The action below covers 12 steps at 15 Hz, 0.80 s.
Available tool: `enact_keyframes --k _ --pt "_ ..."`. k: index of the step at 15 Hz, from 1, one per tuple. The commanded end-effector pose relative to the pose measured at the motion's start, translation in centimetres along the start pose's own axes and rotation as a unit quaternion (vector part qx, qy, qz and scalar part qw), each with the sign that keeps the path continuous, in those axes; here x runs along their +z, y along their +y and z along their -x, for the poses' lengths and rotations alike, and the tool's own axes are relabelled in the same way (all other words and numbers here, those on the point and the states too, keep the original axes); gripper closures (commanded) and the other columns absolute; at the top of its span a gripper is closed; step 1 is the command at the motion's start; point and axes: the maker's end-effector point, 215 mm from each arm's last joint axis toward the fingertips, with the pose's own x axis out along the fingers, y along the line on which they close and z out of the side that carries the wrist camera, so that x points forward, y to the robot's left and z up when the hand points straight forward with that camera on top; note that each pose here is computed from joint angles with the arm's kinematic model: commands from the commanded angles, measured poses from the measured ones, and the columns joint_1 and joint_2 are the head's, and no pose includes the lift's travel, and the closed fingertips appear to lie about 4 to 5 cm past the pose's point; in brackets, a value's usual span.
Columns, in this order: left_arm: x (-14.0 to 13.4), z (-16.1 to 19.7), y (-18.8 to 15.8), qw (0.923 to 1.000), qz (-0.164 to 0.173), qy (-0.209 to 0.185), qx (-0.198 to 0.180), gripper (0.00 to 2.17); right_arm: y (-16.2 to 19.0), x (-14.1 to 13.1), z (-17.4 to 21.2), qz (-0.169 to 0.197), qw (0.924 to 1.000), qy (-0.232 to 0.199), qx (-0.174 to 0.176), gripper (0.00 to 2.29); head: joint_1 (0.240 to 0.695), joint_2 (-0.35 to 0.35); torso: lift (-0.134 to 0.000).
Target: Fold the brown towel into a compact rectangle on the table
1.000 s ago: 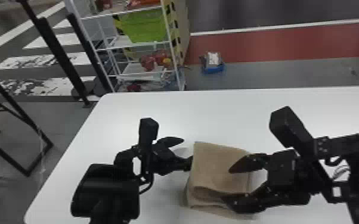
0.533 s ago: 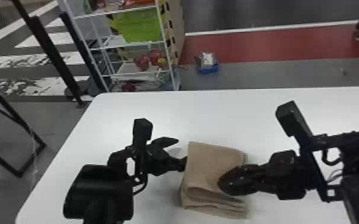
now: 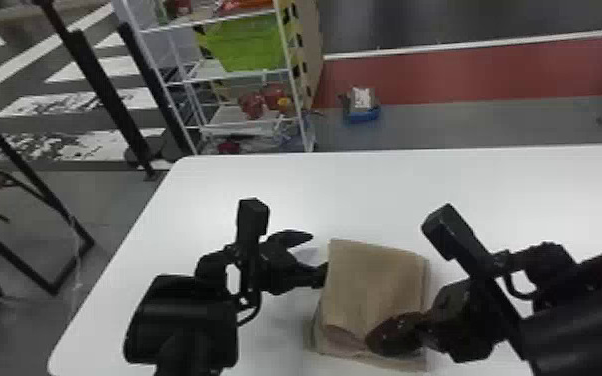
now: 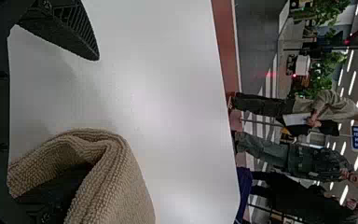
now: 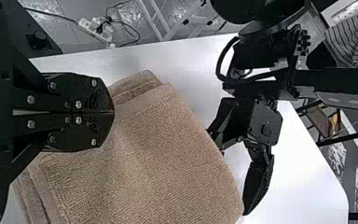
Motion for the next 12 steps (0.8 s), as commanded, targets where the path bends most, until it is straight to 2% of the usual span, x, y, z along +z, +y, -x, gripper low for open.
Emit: enact_keyframes --k 1,3,5,6,8,9,10,12 --pt "0.1 -0.1 -0.2 1.0 -0.001 0.0 -0.001 0.08 -0.1 -0.7 -0.2 -0.004 1.0 0.008 0.002 2.25 0.695 0.278 -0.134" --pt "-0.4 0.0 0.3 0.9993 -0.027 0.023 0.007 0.08 -0.3 -1.0 -0.3 -0.006 0.9999 0.01 0.002 2.25 0.695 0.275 -0.134" --pt "-0.2 0.8 1.2 0.9952 -0.077 0.058 0.017 0.07 -0.5 -1.1 -0.1 -0.006 0.9999 0.011 0.001 2.25 0.695 0.274 -0.134" --pt "0.4 1.1 1.3 0.9913 -0.11 0.072 0.011 0.07 -0.6 -1.1 0.0 -0.006 0.9999 0.01 0.0 2.25 0.695 0.276 -0.134" --pt "1.6 2.1 2.5 0.9765 -0.186 0.105 0.027 0.07 -0.7 -1.1 0.1 -0.007 0.9999 0.01 -0.002 2.25 0.695 0.281 -0.134" --pt "2.7 3.0 3.8 0.9646 -0.23 0.117 0.055 0.07 -0.8 -1.1 0.2 -0.007 0.9999 0.009 -0.002 2.25 0.695 0.285 -0.134" --pt "3.9 4.0 5.1 0.9596 -0.242 0.115 0.087 0.06 -0.8 -1.1 0.2 -0.007 0.9999 0.008 -0.002 2.25 0.695 0.29 -0.134" --pt "5.2 6.1 6.7 0.958 -0.238 0.095 0.129 0.06 -0.8 -1.2 0.3 -0.007 0.9999 0.008 -0.002 2.25 0.695 0.312 -0.134"
